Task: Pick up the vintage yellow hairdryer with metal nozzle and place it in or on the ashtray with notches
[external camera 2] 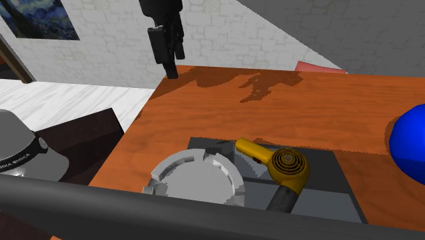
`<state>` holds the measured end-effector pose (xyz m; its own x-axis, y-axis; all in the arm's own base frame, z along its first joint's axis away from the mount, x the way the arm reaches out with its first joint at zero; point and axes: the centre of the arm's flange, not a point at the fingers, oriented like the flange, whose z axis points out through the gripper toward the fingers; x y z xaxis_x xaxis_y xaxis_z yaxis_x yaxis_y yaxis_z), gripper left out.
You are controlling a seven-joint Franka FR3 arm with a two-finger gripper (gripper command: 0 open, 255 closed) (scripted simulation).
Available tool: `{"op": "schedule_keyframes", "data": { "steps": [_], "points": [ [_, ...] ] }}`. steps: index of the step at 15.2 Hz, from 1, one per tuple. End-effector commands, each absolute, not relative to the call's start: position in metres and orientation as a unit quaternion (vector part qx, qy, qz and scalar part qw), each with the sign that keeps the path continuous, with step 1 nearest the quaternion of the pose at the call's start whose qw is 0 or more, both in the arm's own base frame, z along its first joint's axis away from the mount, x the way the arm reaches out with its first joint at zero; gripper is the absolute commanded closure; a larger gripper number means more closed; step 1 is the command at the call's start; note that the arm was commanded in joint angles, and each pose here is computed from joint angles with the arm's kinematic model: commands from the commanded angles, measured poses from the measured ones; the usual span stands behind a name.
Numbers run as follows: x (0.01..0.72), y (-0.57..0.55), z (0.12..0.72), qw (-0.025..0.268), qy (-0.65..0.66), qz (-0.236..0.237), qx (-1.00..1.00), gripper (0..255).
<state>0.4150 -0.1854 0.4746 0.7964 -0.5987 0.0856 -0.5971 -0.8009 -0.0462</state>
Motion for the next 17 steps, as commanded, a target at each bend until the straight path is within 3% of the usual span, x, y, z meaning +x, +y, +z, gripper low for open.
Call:
{"op": "schedule_keyframes", "data": {
  "steps": [1,17],
  "points": [
    [0.423,-0.205,0.463,0.006,0.339,-0.057,-0.939,0],
    [0.452,-0.381,0.393,-0.013,0.513,-0.124,-0.849,0]
  ]
}}
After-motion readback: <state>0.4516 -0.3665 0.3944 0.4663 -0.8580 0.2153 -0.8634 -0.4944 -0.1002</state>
